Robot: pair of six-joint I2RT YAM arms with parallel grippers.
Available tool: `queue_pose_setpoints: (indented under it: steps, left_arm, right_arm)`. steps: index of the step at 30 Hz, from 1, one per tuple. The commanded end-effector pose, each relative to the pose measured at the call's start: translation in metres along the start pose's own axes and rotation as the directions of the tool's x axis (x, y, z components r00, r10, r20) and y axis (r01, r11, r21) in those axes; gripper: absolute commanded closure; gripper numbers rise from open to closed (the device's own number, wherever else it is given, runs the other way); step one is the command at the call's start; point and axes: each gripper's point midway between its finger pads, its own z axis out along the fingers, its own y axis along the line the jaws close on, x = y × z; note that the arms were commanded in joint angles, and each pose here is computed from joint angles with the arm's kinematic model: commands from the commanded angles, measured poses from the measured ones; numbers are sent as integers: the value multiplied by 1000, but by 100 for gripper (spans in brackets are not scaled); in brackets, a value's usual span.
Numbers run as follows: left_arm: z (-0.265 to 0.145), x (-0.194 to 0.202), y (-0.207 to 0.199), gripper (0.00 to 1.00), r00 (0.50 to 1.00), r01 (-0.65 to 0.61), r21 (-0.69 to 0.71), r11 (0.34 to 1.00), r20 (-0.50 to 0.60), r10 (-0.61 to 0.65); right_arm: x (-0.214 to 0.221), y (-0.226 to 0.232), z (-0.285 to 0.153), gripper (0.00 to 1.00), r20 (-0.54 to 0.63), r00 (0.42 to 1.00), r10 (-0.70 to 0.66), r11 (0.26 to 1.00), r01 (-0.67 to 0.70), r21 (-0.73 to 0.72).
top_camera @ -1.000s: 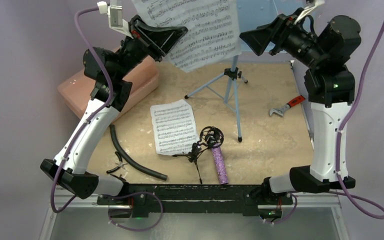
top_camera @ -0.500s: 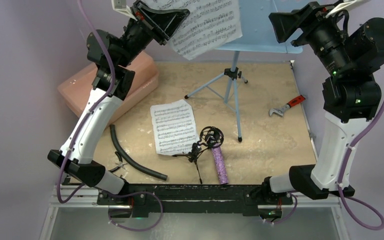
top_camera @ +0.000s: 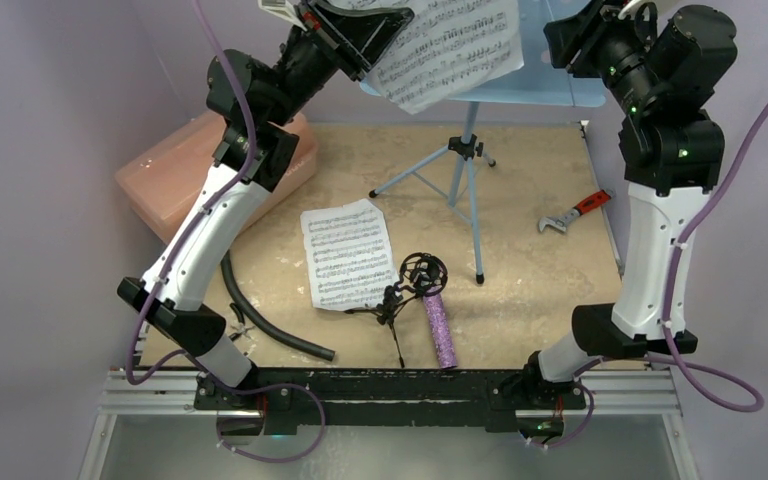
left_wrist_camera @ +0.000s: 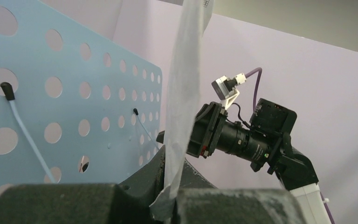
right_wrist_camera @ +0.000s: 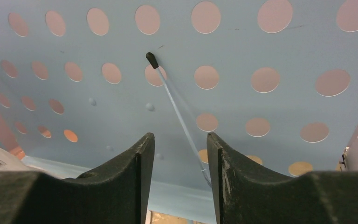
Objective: Set up the instrument practice props
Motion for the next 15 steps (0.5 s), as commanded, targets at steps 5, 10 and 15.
queue_pose_setpoints:
  steps: [5,10,15]
  left_arm:
    - [6,-31,-9,100,994,-27,-3,1000,110,27]
    - [9,-28,-5,100,993,-39,-10,999,108,40]
    - [16,-22,-1,100,994,-59,-4,998,91,59]
  right_arm:
    - [-11,5,-3,60,37,999,-20,999,21,-29]
    - [-6,7,0,67,22,1000,-16,999,17,-46]
    - [-1,7,4,70,11,1000,-13,998,14,-55]
